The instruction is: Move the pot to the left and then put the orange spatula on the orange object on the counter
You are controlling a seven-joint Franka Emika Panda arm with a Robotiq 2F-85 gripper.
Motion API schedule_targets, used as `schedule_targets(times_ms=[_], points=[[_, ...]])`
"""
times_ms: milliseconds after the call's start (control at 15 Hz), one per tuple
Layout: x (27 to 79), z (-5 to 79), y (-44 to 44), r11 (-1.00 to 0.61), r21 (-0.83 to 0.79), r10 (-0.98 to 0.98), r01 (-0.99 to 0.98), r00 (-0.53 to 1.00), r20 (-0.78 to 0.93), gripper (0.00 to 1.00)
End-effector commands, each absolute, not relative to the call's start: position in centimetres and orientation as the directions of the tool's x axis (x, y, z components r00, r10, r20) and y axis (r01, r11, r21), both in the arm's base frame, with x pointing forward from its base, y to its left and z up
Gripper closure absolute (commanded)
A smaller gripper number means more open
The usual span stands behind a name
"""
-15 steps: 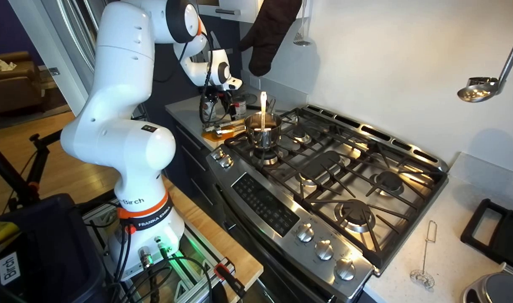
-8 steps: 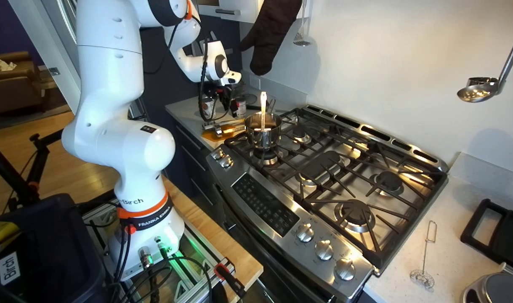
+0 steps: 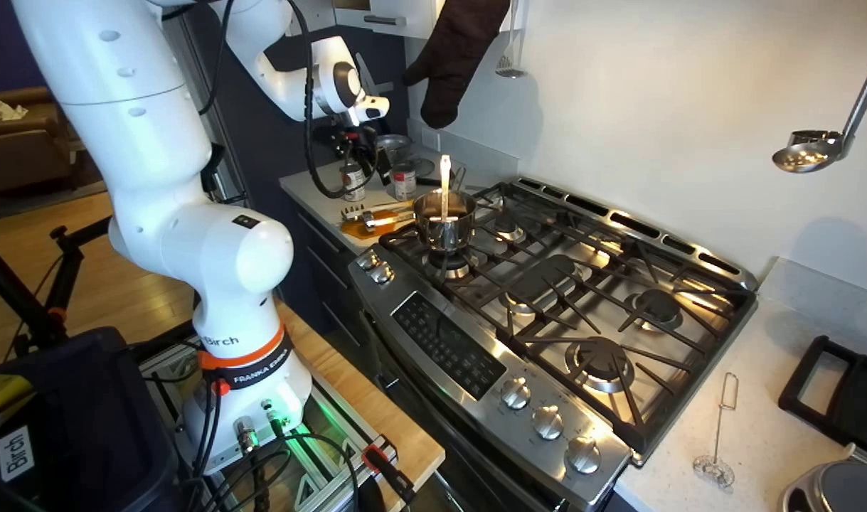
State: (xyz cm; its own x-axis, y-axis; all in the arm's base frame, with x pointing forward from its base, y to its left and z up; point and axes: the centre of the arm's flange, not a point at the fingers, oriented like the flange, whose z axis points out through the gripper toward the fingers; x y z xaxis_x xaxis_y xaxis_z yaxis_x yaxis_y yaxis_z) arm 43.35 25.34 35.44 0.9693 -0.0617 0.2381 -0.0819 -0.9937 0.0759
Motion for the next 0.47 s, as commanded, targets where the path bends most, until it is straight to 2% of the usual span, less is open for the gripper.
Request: schedule_targets(times_ms=[0,133,200,400], points=[[38.9,39.0,21.0,-0.997,0.072,0.026,0.007,0.965,0.263,0.0],[38.2,40.1,19.1,-0.998,0.058,0.046,0.032,0.965,0.259,0.0],[40.6,38.7,22.0,-0.997,0.072,0.016,-0.003,0.964,0.265,0.0],[39.6,39.8,20.3,-0.998,0.062,0.037,0.02,0.961,0.273,0.0]])
